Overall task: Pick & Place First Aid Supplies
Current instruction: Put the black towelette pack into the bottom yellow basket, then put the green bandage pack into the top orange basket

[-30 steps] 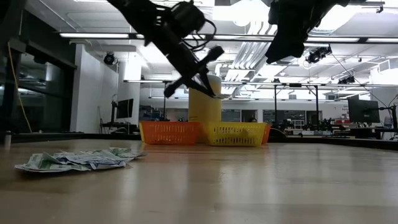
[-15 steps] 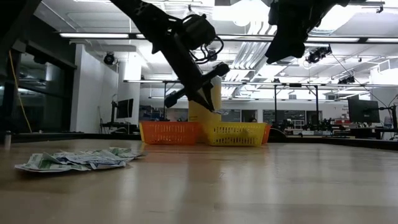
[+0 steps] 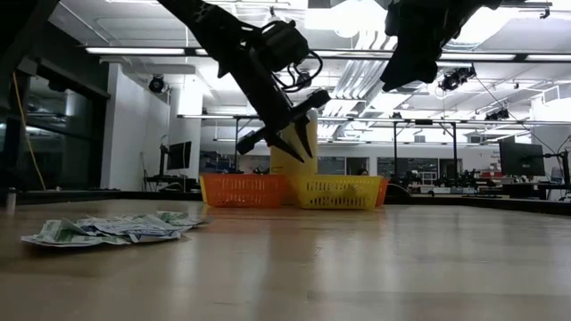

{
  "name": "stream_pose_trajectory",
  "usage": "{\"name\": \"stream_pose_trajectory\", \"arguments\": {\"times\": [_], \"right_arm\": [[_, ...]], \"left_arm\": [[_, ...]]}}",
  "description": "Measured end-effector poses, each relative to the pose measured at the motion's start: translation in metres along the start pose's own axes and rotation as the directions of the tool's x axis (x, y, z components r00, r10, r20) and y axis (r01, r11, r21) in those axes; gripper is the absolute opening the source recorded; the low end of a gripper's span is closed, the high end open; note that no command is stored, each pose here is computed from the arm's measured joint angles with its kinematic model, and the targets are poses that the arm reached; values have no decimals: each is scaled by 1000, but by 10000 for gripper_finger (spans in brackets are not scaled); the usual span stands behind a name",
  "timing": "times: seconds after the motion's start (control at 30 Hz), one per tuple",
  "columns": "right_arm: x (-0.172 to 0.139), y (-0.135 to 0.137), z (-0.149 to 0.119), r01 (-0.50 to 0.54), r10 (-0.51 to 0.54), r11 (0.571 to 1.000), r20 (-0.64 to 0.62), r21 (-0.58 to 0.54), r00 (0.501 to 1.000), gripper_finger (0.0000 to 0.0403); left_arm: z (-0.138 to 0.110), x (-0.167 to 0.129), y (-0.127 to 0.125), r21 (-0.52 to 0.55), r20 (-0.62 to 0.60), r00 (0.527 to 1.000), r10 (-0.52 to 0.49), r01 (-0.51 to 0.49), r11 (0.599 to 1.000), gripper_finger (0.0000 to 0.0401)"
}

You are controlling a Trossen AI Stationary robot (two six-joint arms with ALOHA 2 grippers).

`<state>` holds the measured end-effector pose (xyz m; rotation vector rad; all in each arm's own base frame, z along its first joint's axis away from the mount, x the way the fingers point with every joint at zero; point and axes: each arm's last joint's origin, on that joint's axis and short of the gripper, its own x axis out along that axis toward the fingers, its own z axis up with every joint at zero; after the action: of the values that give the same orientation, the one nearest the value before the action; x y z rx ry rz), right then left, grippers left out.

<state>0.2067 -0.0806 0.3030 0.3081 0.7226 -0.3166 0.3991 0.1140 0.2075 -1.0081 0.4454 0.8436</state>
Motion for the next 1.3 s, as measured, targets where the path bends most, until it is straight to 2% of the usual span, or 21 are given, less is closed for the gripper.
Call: {"name": "stream_pose_trajectory", "arguments": {"times": [0.17,0.33,0.5,0.67,0.93,1.3], "right_arm": [[0,0,0,0,0,1000,0,0,1000,158],[0,0,0,0,0,1000,-4,1,1000,158],[0,0,-1,-2,2,1000,-14,2,1000,158],[0,0,-2,-5,5,1000,-16,2,1000,158],[0,0,-2,-13,13,1000,-17,2,1000,158],[0,1,-2,-20,20,1000,-18,2,1000,158]], "left_arm": [[-1,-1,0,31,-35,999,-17,18,999,108],[-1,-18,-4,126,-100,994,-36,48,991,117],[-22,-44,-5,293,-194,979,60,0,956,117],[-55,-69,-2,425,-290,937,195,-56,903,117],[-111,-90,19,372,-394,896,205,-48,927,117],[-166,-112,47,337,-491,856,163,13,941,117]]}}
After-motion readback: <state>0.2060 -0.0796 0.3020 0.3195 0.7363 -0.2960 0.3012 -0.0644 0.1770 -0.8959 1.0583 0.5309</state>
